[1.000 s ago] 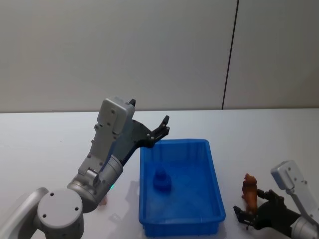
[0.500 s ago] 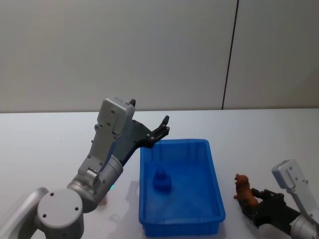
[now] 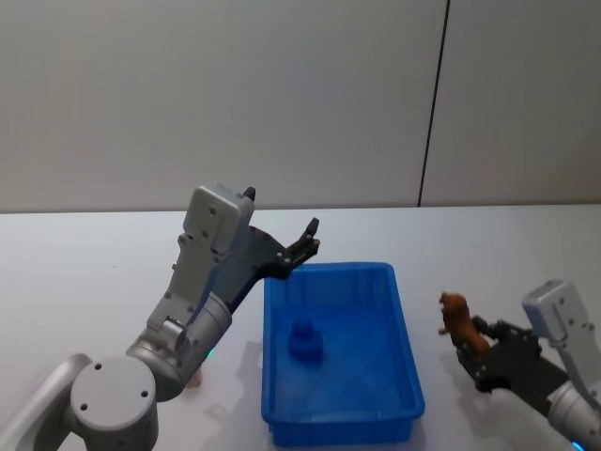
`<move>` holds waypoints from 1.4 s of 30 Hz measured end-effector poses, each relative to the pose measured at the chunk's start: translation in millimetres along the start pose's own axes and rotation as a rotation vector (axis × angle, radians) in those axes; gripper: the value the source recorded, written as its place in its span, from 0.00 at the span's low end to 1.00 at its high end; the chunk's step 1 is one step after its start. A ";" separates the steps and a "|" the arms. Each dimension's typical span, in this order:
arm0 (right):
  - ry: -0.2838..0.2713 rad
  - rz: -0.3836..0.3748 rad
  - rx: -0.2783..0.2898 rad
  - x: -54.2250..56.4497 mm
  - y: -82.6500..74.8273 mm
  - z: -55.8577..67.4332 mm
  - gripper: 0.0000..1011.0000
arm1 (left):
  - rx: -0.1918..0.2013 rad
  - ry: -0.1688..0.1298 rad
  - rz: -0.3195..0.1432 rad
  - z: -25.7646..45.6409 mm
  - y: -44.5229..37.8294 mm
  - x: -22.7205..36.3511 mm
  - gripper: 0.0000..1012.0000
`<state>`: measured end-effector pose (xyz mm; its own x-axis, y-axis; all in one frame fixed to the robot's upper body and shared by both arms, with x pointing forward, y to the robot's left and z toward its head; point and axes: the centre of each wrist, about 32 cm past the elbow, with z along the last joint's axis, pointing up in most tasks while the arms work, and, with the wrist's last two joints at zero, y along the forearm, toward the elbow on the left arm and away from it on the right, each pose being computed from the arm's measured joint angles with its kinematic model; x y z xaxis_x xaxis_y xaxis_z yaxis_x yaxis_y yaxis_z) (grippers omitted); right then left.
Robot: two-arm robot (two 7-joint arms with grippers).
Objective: Pick up the two dolls from the table and place them into the box.
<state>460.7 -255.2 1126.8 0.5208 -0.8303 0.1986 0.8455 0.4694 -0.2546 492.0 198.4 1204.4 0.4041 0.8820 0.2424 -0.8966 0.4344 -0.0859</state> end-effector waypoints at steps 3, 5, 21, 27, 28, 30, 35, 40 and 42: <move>-0.015 -0.009 0.037 0.2 1.1 5.7 0.34 | 0.000 0.000 0.000 0.0 0.0 0.0 0.99; -0.029 -0.013 0.074 0.3 2.7 11.6 0.34 | 0.000 0.000 0.000 0.0 0.0 0.0 0.99; -0.073 0.094 0.244 -12.8 28.1 55.2 0.34 | 0.000 0.000 0.000 0.0 0.0 0.0 0.99; -0.062 0.151 0.235 -22.0 40.3 62.7 0.35 | 0.000 0.000 0.000 0.0 0.0 0.0 0.99; -0.055 0.169 0.226 -25.9 45.6 65.0 0.37 | 0.000 0.000 0.000 0.0 0.0 0.0 0.99; -0.051 0.176 0.221 -28.0 48.5 66.1 0.45 | 0.000 0.000 0.000 0.0 0.0 0.0 0.99; -0.039 0.186 0.205 -34.1 57.3 68.6 0.59 | 0.000 0.000 0.000 0.0 0.0 0.0 0.99; -0.035 0.179 0.202 -35.2 61.3 69.8 0.77 | 0.000 0.000 0.000 0.0 0.0 0.0 0.99; -0.035 0.173 0.203 -34.2 61.7 69.7 0.84 | 0.000 0.000 0.000 0.0 0.0 0.0 0.99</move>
<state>503.3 -176.9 1170.3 0.6602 -0.7233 0.2021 0.7482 0.6569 -0.0929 492.0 198.4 1204.4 0.4040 0.8820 0.2424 -0.8967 0.4343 -0.0859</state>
